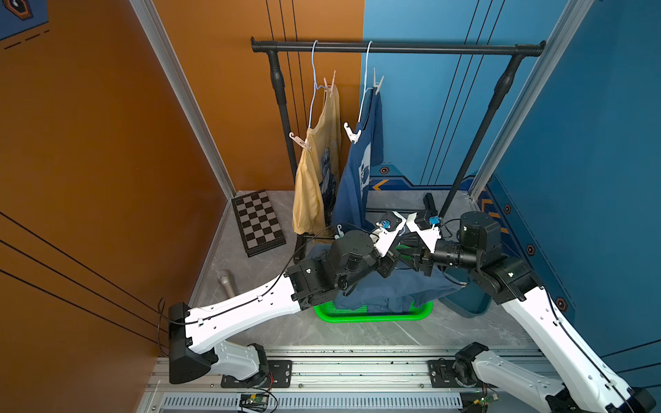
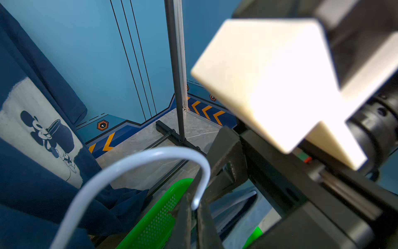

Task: Remove the clothespins securing t-shirts to the hanger
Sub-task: Adjust the hanger.

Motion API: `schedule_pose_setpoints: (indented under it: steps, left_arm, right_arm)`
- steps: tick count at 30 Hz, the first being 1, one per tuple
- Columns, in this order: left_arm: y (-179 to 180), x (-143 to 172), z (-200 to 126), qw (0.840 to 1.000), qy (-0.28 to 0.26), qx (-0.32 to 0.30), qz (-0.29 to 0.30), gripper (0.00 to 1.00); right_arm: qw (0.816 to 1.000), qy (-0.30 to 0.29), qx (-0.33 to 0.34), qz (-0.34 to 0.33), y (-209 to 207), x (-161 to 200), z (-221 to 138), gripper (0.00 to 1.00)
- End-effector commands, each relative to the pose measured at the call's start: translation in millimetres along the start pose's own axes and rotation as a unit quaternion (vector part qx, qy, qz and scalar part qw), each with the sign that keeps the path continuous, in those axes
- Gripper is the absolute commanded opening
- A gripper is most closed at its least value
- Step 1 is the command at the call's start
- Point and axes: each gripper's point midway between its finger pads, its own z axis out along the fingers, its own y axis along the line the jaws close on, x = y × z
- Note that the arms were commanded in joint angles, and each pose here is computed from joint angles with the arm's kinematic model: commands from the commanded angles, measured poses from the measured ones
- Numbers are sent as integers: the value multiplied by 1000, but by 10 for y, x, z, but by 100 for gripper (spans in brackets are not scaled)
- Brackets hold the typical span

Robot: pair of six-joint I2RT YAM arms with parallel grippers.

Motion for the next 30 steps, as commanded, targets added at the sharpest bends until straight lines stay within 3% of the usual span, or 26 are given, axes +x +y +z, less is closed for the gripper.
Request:
schedule_pose_setpoints:
  steps: [1,9,15,16,18,23,30]
  left_arm:
    - [-79,-312,-58,999,-44,15,-19,0]
    - [-80,-306,-49,999,-44,16,-20,0]
    - [-4,-238,-41,999,-43,0,-25,1]
    - [15,-228,-43,999,-43,-2,-27,3]
    - [60,-216,-64,998,-45,-5,-33,23]
    - [184,-175,-169,998,-44,-14,-39,58]
    - [387,-92,-538,999,-35,-27,-2,85]
  right_arm:
    - [1000,-20,-2,-23,-3,-186,12,39]
    - [999,-18,0,-32,-30,-180,61,28]
    - [999,-19,-7,-39,-11,-187,71,0]
    - [999,-18,-8,-40,-6,-181,71,0]
    - [999,-16,-9,-44,-2,-174,71,0]
    - [998,-12,-15,-53,8,-157,89,0]
    - [995,12,-44,-93,95,-118,114,0]
